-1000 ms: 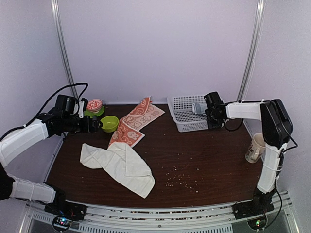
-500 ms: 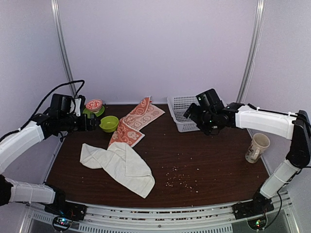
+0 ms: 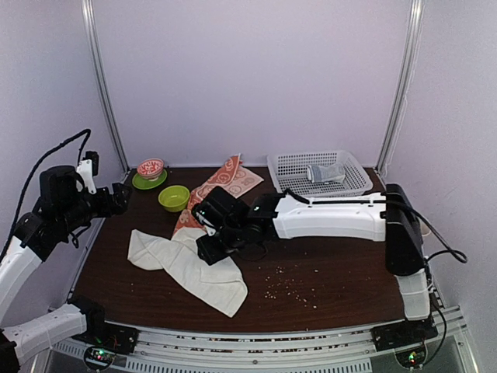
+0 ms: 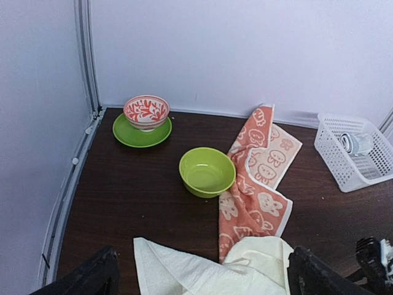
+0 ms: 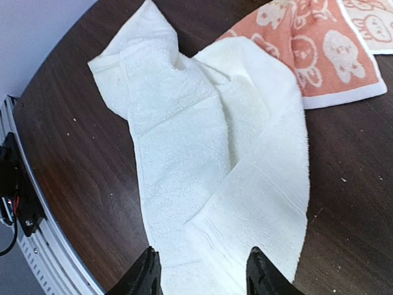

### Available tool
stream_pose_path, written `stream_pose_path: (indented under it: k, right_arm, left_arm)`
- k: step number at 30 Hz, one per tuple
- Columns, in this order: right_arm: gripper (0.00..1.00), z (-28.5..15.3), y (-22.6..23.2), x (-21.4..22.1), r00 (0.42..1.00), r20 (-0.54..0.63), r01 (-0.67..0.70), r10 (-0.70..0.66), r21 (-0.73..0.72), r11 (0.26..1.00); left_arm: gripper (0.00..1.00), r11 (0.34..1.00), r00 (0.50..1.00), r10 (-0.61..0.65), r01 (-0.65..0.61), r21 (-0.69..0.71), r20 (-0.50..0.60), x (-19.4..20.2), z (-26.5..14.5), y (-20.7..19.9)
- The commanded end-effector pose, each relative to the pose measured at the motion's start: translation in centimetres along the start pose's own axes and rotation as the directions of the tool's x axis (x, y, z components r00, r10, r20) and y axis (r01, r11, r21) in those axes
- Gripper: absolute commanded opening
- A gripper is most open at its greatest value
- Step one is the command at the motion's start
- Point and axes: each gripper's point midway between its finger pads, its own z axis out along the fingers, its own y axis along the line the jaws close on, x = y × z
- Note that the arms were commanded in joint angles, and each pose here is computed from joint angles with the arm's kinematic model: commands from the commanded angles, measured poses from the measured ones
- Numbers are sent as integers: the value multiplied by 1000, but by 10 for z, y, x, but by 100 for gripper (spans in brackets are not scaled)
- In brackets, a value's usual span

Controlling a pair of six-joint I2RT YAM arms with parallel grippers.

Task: Roll the towels
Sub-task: Move the towel to the center of the board.

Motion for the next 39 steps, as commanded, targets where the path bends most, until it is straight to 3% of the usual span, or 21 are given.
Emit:
stream_pose_path:
  k: [1,14,17,20,23,26,31,35,39]
  right_arm:
    - [49,25,14,34,976,-175,133,-131,-2,991]
    - [58,63,-2,72,941,-313,165,-129,92,982]
    - [49,67,-17,84,927,-352,192,-127,157,969]
    - [23,60,-33,83,930,-351,201,-113,227,953]
    - [0,37,-34,61,960,-263,155,-93,227,961]
    - [0,-8,-22,17,995,-88,66,-52,162,985]
    - [0,-106,-16,-25,992,125,-28,27,3,1000]
    - [0,-147,-28,-6,982,133,-116,131,-115,987]
    - [0,-149,-60,44,965,107,-226,238,-120,967]
  left_arm:
    - [97,999,998,-15,18,-48,59,-8,-4,10]
    - [97,1000,1000,2,-2,-28,-1,-4,6,4]
    - [97,1000,1000,2,-2,-27,1,-5,6,4]
    - [97,999,1000,2,-3,-34,-1,-4,6,5]
    - [97,999,1000,5,-5,-39,-5,-3,7,6]
    - [97,999,1000,5,-5,-41,-4,-3,7,6]
    - [97,999,1000,4,-4,-45,-4,-2,7,7]
    - [97,999,1000,4,-5,-42,-17,0,10,6]
    - [97,999,1000,8,-9,-51,-19,-1,10,7]
